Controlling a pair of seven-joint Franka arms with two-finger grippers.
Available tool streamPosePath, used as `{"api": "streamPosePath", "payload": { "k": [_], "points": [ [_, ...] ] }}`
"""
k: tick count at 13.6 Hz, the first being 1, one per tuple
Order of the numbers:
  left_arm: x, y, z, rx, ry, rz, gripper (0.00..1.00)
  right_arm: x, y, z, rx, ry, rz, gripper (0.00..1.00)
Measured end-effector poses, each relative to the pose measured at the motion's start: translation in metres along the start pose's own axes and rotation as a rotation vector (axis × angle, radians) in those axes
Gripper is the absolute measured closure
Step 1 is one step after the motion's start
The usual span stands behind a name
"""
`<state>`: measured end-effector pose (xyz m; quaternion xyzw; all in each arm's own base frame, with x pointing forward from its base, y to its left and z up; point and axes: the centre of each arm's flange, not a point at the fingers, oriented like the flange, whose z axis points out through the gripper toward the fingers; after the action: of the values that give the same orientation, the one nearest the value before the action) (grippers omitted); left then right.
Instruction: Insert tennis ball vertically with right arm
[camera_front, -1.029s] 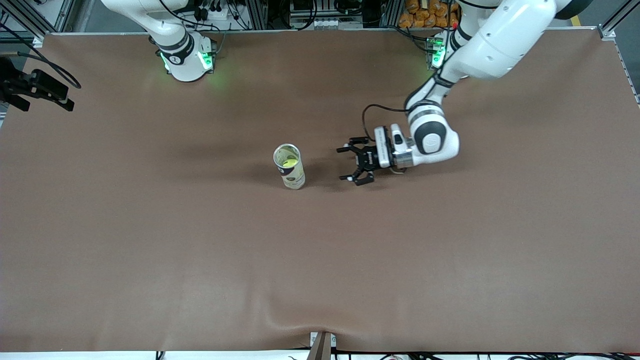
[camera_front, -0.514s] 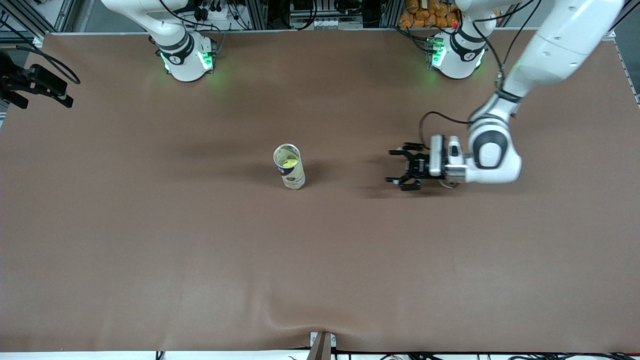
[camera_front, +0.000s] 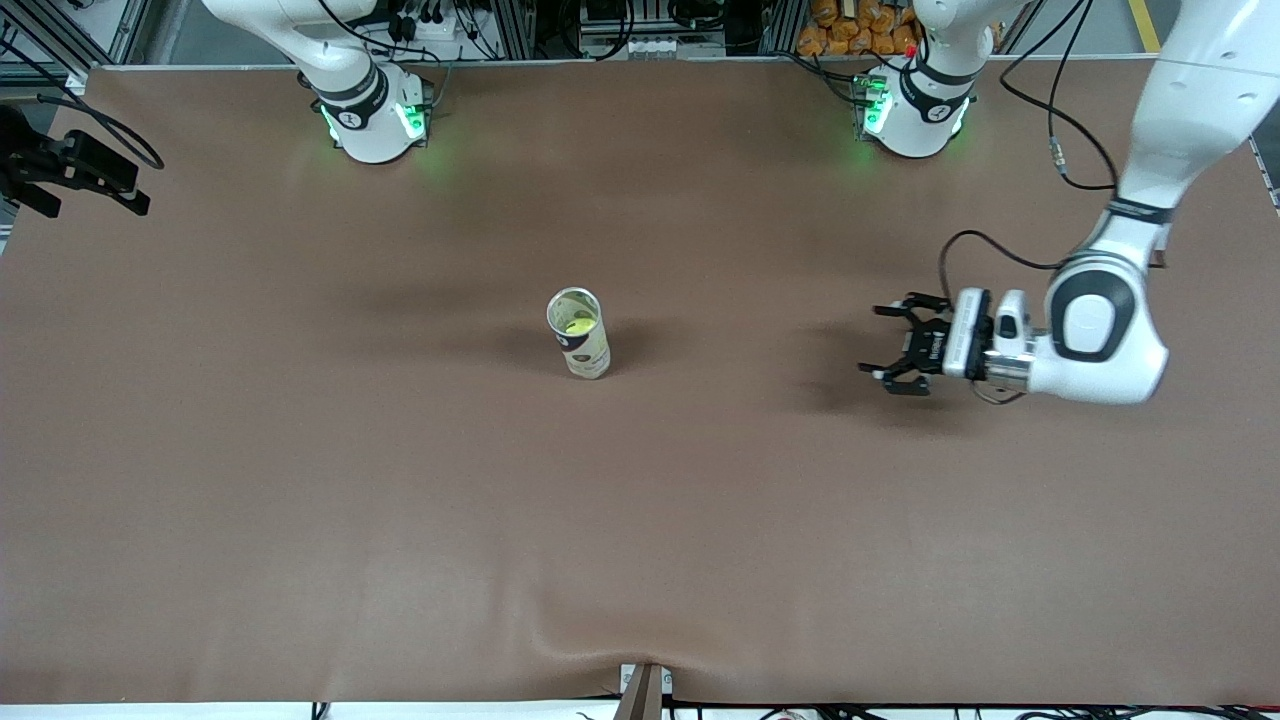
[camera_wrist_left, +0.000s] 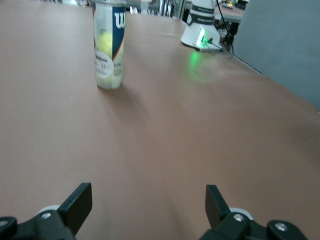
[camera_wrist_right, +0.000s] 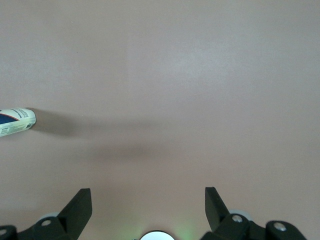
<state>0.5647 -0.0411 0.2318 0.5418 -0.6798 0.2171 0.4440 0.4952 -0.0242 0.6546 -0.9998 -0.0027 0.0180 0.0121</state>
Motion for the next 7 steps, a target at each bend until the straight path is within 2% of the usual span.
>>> {"api": "streamPosePath", "payload": {
  "k": [4, 7],
  "points": [
    [0.013, -0.007, -0.051, -0.036, -0.151, -0.056, 0.00, 0.000, 0.000, 0.000, 0.000, -0.001, 0.000, 0.00],
    [0.029, -0.012, -0.079, -0.044, -0.210, -0.133, 0.00, 0.000, 0.000, 0.000, 0.000, -0.002, 0.000, 0.00]
  ]
}}
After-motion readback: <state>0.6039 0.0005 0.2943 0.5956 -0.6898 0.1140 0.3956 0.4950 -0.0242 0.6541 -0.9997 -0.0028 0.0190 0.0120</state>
